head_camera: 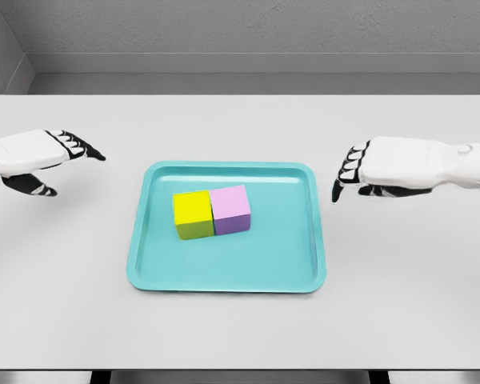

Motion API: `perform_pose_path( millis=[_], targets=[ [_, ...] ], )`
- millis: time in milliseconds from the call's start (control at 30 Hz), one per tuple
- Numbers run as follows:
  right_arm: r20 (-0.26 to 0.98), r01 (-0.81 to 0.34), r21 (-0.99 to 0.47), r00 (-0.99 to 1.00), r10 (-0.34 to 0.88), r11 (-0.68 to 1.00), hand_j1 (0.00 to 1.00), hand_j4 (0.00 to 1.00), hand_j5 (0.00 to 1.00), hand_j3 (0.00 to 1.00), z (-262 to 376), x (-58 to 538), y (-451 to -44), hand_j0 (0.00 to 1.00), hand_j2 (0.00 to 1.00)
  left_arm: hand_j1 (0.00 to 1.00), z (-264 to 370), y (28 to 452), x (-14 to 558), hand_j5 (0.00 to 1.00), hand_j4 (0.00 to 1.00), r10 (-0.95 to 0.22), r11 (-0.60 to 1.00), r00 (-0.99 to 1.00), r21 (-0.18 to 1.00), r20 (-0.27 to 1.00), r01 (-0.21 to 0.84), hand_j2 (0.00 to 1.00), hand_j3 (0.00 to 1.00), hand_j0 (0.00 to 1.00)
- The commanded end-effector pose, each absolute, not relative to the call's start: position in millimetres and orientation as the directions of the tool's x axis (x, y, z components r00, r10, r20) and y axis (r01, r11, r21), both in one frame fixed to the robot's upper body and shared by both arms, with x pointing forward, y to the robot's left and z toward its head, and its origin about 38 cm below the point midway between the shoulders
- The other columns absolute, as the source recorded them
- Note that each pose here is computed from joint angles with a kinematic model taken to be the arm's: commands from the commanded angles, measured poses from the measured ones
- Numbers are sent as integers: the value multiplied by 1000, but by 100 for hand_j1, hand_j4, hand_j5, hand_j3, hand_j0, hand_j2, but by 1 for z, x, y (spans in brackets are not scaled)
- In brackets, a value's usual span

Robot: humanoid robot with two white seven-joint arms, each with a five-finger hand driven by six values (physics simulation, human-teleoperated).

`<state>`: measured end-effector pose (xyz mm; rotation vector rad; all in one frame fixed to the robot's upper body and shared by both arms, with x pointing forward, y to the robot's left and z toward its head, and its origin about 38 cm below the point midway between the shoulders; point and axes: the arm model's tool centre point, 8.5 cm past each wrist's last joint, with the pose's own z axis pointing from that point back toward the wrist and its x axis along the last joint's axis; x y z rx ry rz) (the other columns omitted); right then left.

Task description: Push two cubes

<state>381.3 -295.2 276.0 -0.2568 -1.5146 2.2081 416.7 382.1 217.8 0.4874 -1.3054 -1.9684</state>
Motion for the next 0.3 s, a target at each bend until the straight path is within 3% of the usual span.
perform_pose_path(
  millis=[0, 267],
  targets=[
    [101, -273, -927, -842, 530, -258, 95, 95, 95, 95, 288, 391, -322, 95, 95, 100, 219, 385, 417, 100, 100, -740, -215, -667, 909, 86, 356, 100, 100, 100],
    [107, -280, -924, -844, 526, -261, 97, 97, 97, 97, 282, 390, -319, 97, 97, 100, 223, 407, 415, 100, 100, -770, -158, -624, 907, 134, 389, 100, 100, 100]
  ],
)
